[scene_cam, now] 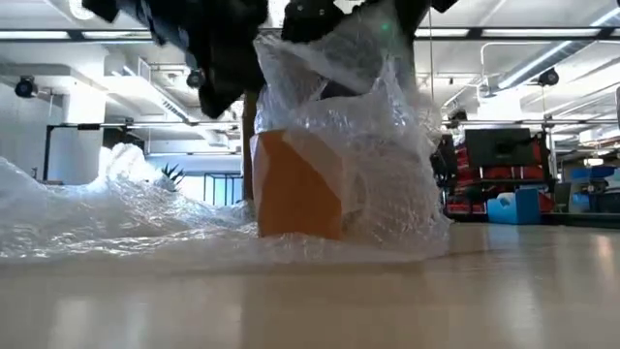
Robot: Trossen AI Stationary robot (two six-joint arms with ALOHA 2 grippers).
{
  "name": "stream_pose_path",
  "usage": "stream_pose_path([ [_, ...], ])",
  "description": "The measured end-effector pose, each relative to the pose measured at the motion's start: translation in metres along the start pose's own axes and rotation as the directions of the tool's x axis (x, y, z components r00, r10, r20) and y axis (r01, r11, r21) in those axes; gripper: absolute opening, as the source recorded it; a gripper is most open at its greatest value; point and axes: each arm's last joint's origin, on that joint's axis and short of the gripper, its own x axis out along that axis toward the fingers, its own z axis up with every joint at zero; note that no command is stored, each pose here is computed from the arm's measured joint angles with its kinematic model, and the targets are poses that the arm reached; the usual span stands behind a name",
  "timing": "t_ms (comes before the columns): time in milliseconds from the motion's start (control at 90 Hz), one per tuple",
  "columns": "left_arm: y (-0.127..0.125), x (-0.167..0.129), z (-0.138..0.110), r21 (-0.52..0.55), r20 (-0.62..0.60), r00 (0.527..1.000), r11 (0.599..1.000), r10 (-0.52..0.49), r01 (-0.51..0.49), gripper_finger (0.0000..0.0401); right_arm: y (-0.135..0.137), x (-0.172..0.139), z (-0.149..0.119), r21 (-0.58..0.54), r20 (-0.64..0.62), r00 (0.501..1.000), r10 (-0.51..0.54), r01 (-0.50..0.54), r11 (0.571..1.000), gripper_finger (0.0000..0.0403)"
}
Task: Wrap mug
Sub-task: Wrap the orange mug with bubble wrap
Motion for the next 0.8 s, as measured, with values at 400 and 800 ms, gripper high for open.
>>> stream_pose_path([
  [400,0.013,0.05,-0.033,0.084,-0.096,0.984,0.986,0.153,-0.145,0.0,-0.001,-0.007,0.002,0.023,-0.015,1.0,0.013,-0.012,1.0,0.0046],
  [800,0.012,0.052,-0.033,0.084,-0.121,0.983,0.988,0.139,-0.129,0.0,-0.005,-0.085,0.023,-0.032,-0.044,0.993,0.111,-0.113,0.993,0.0157],
])
